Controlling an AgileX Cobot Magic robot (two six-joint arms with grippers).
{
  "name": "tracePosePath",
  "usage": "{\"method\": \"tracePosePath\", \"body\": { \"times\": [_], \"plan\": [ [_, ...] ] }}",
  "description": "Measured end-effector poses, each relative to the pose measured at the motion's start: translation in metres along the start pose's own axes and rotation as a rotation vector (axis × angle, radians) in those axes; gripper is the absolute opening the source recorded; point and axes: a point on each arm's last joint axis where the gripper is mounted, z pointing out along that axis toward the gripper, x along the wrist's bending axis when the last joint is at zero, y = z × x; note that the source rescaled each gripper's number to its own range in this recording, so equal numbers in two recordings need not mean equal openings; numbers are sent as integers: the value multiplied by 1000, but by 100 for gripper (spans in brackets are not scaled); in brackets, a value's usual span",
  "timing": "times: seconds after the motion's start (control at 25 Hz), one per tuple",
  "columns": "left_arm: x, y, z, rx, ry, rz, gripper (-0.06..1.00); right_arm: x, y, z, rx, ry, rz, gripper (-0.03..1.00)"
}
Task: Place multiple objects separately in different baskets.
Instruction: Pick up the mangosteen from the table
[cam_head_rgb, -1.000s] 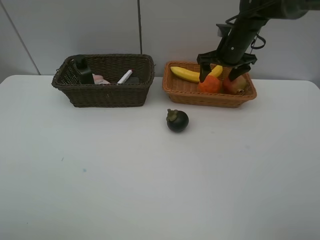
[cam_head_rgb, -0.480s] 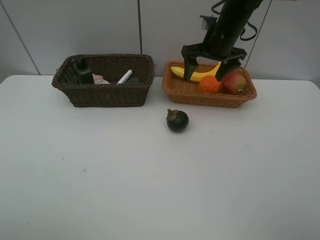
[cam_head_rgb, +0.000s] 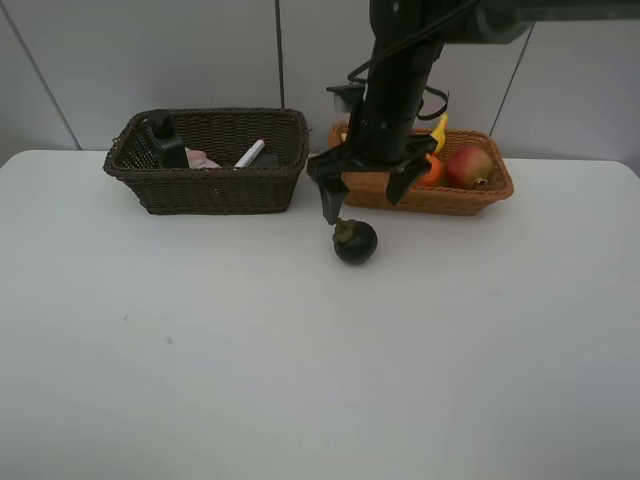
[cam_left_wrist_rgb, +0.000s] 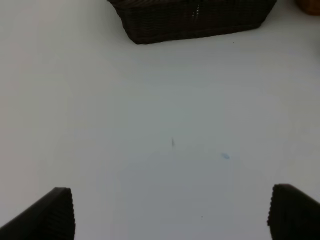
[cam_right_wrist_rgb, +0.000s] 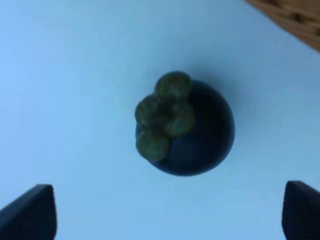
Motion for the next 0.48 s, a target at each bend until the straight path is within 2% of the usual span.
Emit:
{"method": "tracePosePath", "body": {
  "times": [0.12, 0.48],
  "plan": [
    [0, 0, 0, 0, 0, 0, 100, -2, -4, 21, 28, -18, -10, 100],
    [0, 0, 0, 0, 0, 0, 100, -2, 1, 30, -35, -16, -15, 100]
  ]
}}
